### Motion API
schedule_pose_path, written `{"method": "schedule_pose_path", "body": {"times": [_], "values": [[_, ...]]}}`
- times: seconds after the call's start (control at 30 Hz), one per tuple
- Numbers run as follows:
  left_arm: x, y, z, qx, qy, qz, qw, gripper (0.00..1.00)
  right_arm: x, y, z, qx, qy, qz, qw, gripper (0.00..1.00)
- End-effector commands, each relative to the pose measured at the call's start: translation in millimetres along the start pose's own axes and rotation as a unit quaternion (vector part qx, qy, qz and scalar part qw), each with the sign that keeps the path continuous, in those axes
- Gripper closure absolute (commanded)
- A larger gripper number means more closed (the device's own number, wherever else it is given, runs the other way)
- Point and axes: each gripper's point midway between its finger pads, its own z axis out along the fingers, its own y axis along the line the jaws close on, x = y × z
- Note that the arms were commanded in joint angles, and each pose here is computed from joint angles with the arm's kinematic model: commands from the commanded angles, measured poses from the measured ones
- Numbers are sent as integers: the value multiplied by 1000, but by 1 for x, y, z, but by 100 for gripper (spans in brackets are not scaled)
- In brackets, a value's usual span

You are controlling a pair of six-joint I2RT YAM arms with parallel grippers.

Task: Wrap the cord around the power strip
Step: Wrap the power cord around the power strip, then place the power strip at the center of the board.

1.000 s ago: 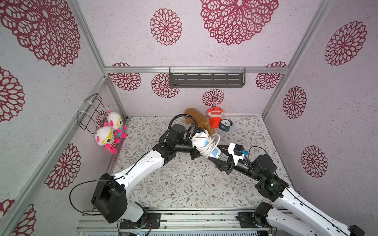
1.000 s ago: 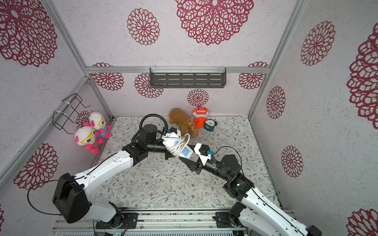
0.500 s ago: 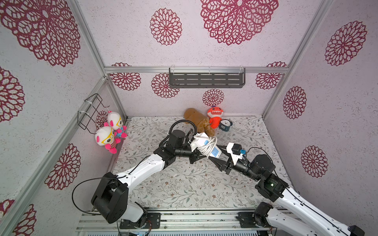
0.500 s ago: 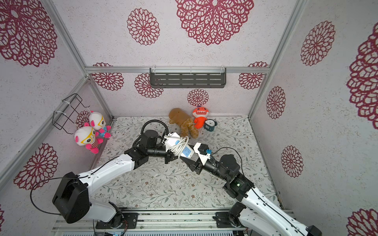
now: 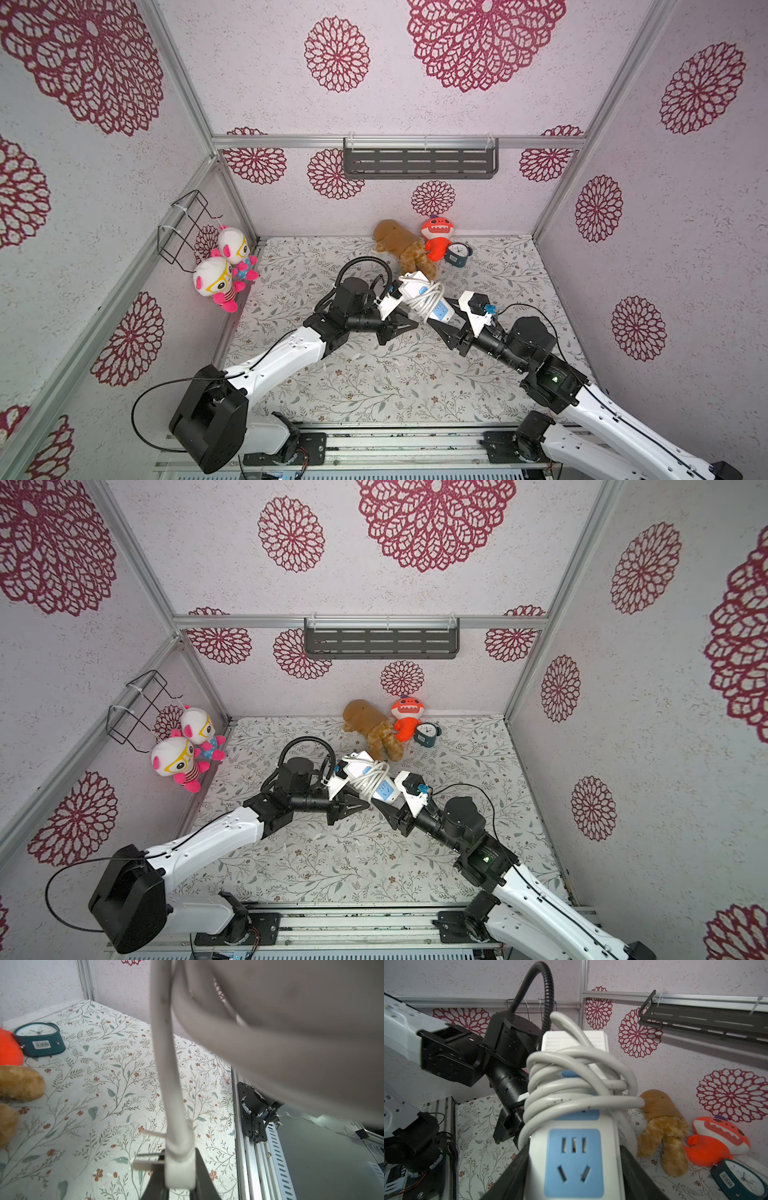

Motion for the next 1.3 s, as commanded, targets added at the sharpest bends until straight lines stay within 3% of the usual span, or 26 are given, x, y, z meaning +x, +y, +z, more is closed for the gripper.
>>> {"method": "schedule_pose_path", "body": {"times": [0.0, 0.43, 0.97, 1.27], "values": [[12, -7, -2, 6, 16, -16, 1000, 100, -23, -32, -8, 93, -43, -7, 995, 100], [62, -12, 41, 66, 115, -102, 986, 100, 19, -51, 6, 142, -30, 28, 989, 100], [89, -6, 53, 67, 146, -134, 978, 100, 134, -82, 0, 248, 107, 55, 961, 100], [111, -3, 61, 76, 185, -162, 966, 100, 173, -95, -4, 296, 151, 57, 941, 100]]}}
